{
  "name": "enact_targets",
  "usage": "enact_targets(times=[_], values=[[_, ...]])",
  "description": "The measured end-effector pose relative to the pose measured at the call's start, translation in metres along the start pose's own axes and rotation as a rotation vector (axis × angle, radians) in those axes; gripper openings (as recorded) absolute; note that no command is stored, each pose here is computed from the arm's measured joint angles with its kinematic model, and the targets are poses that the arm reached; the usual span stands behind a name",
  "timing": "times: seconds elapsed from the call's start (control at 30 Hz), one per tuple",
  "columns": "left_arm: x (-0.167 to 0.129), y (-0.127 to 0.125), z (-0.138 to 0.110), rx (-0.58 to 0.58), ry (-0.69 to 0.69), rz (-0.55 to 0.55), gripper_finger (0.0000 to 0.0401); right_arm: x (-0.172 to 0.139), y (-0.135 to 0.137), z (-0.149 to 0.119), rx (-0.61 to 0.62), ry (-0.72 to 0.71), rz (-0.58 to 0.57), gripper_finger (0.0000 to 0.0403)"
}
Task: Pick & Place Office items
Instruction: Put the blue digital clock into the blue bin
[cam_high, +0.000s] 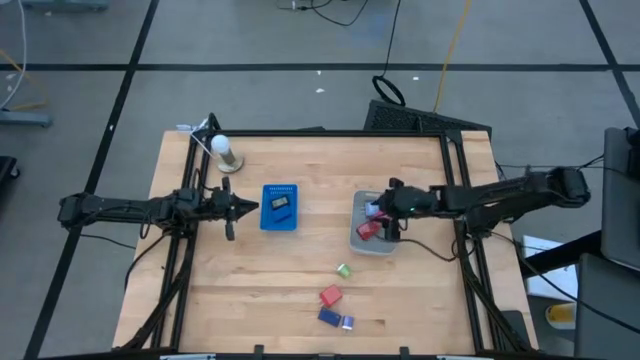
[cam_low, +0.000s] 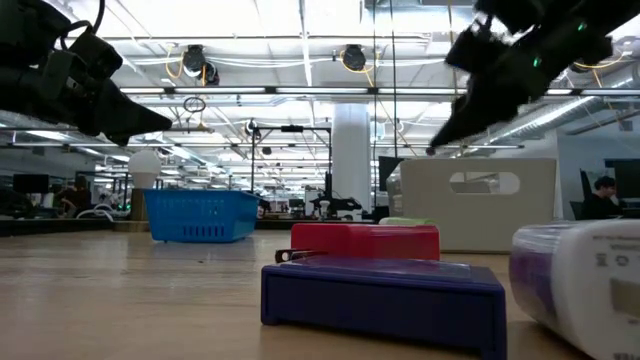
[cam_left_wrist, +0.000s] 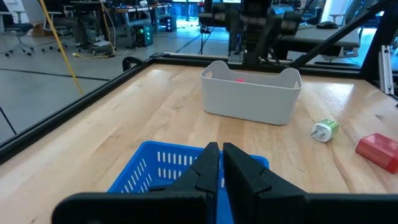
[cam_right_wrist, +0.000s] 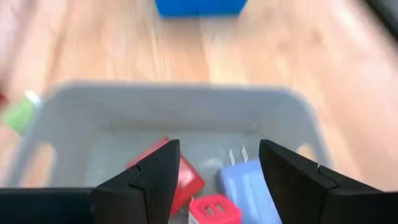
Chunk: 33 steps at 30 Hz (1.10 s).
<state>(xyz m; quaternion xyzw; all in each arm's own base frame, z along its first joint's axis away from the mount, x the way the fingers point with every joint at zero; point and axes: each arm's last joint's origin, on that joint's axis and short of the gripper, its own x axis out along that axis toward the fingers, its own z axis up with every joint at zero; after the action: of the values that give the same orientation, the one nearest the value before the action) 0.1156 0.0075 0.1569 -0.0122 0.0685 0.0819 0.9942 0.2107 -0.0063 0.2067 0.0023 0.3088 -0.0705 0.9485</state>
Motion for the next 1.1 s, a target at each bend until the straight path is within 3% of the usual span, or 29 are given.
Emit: enact_targets(times=[0.1, 0.23, 0.5, 0.83, 1.1], values=[[0.000, 0.000, 0.000, 0.000, 0.000, 0.000, 0.0026, -0.025, 0.000, 0.010, -0.008, -0.121, 0.071, 0.0191], [0.000, 0.000, 0.000, 0.000, -0.001, 0.001, 0.0026, -0.061, -0.004, 0.013, -0.032, -0.293, 0.128, 0.0137], [0.000, 0.000, 0.000, 0.000, -0.001, 0.002, 0.0026, -0.105, -0.011, -0.020, 0.014, -0.589, 0.134, 0.0010], [0.000, 0.000, 0.000, -0.006, -0.001, 0.002, 0.0026, -0.091, -0.010, -0.077, 0.030, -0.804, 0.170, 0.0003], [0.000, 0.000, 0.000, -0.025, -0.001, 0.002, 0.0026, -0.086, -0.009, -0.080, 0.016, -0.880, 0.187, 0.0001]])
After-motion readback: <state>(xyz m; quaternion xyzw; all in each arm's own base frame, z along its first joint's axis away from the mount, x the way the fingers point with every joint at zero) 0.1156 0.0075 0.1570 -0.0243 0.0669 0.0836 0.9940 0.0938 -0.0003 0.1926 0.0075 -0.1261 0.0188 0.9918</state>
